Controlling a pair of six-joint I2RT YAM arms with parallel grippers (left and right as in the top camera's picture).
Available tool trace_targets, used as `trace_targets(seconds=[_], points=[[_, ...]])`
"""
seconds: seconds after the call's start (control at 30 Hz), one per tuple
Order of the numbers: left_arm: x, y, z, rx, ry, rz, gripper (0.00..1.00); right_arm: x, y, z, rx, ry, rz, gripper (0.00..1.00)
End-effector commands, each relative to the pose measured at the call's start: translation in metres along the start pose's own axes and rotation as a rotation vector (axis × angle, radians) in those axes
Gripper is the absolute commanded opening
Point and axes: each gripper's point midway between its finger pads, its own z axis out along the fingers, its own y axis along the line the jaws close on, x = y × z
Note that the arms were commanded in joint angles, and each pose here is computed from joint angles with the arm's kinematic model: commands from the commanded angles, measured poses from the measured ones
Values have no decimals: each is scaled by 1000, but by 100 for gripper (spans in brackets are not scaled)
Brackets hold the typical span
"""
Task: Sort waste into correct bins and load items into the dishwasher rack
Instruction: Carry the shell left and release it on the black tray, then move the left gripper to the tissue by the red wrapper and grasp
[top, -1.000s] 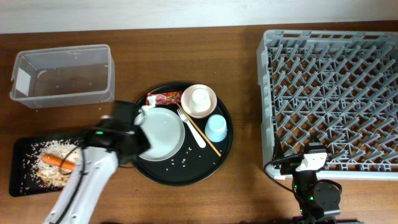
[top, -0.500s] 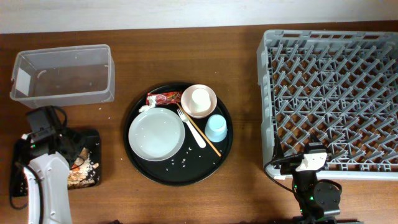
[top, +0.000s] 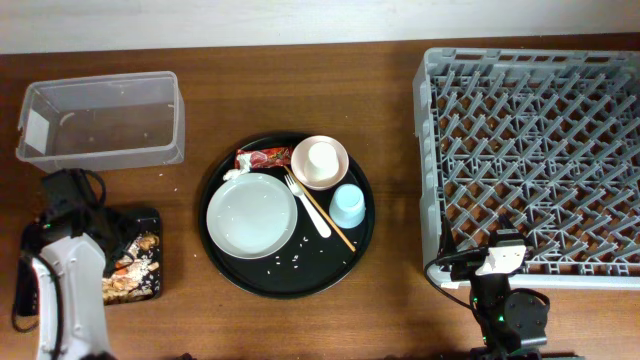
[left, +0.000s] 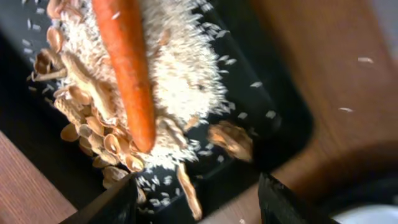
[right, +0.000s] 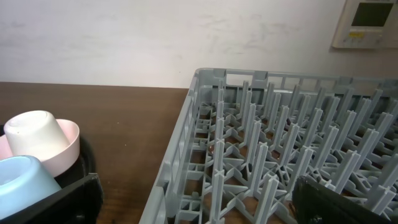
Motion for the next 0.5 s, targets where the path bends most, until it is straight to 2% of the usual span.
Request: trace_targets(seconds=[0.0, 0.17, 0.33, 0.47], points=[[-3, -45, -57, 300, -30, 121, 66, 3, -1, 0, 6, 5, -6, 99], [38, -94, -104, 641, 46, 338, 68, 3, -2, 0, 6, 5, -6, 99], [102, -132, -122, 726, 120, 613, 72, 3, -1, 0, 6, 5, -6, 99], [133, -151, -132, 684, 86, 788, 76, 3, -1, 0, 6, 5, -6, 99]])
